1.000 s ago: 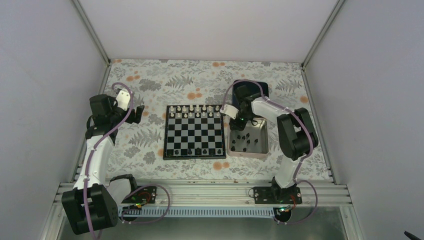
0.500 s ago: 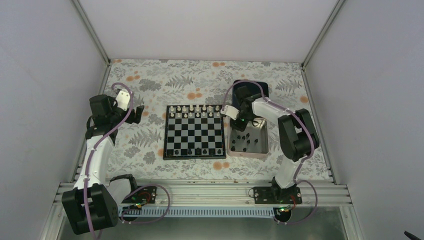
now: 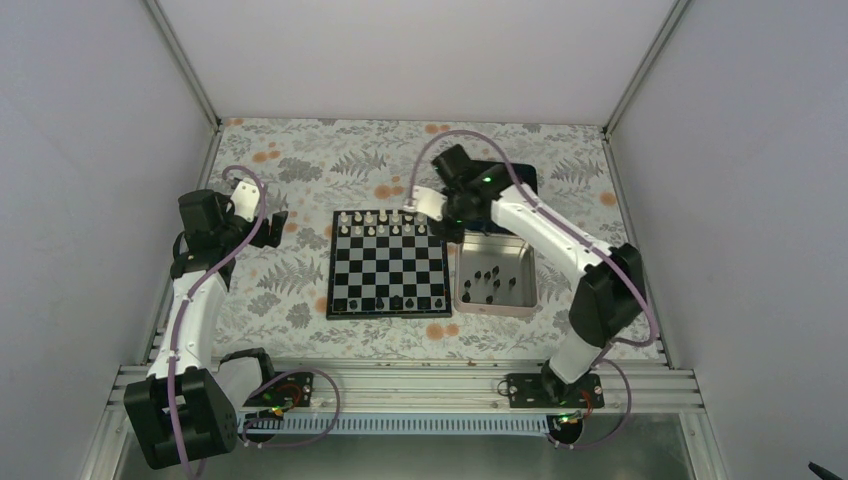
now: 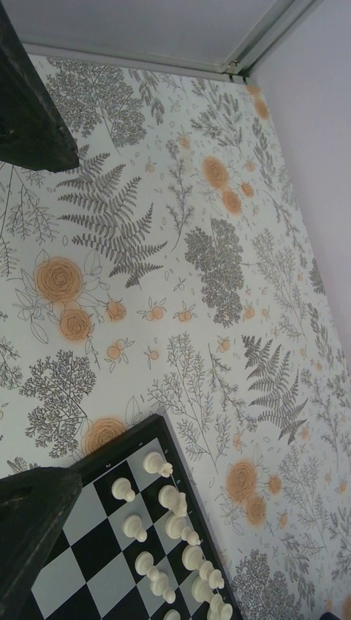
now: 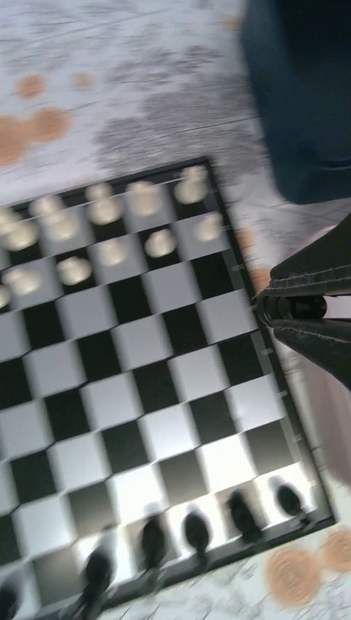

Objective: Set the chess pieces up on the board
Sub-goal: Pick up the chess piece from the storage box, then place the chess piece on the chessboard.

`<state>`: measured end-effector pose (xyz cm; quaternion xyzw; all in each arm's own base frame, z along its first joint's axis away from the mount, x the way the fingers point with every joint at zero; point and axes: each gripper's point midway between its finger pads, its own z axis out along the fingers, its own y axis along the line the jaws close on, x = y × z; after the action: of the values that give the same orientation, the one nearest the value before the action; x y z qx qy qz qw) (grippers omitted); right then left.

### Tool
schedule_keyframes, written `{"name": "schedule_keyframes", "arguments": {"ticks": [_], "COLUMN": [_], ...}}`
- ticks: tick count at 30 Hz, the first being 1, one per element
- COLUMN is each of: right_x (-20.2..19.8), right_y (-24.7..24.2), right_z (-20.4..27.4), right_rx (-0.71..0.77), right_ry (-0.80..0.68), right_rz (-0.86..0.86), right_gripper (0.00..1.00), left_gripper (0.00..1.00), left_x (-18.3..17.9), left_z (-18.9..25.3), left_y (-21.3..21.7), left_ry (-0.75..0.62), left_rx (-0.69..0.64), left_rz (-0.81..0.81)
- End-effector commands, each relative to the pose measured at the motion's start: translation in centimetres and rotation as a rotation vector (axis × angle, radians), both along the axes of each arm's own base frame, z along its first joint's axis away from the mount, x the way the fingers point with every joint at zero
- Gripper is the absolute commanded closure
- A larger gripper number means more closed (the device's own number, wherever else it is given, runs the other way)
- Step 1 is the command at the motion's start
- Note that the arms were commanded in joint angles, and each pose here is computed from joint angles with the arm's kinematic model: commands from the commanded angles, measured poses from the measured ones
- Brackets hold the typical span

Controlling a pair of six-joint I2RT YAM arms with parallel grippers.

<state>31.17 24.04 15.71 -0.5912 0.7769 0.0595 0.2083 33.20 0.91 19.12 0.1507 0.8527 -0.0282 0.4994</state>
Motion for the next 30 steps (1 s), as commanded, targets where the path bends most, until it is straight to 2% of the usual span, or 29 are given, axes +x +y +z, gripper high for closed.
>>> {"name": "schedule_keyframes", "arguments": {"ticks": [1,6,13,21,30], "right_x": [-2.5,-4.7,-8.2,-10.5,-10.4], "right_y": [5.4,12.2,18.4,22.3,23.2], "right_z": [-0.7,-1.9,-5.4,-7.7,-10.2], "right_rx": [-0.029,-0.034,-0.062,-0.059,-0.098], "right_ry": [0.060,0.081,0.122,0.125,0.138], "right_rz": [0.136,0.299,0.452,0.537,0.545], "right_gripper": [0.95,0.92,0.93,0.94,0.93], "left_gripper": [0.00,0.00,0.00,0.00,0.00], "left_x": [0.2,0.0,0.0,0.0,0.0], "left_z": [0.9,1.2,1.2,1.1,1.3], "left_y": [0.1,0.3,0.5,0.4,0.4], "left_ry": [-0.036,-0.044,-0.044,-0.044,-0.050], "left_rx": [0.002,0.008,0.009,0.004,0.004], "left_rz": [0.004,0.017,0.023,0.019,0.016]}}
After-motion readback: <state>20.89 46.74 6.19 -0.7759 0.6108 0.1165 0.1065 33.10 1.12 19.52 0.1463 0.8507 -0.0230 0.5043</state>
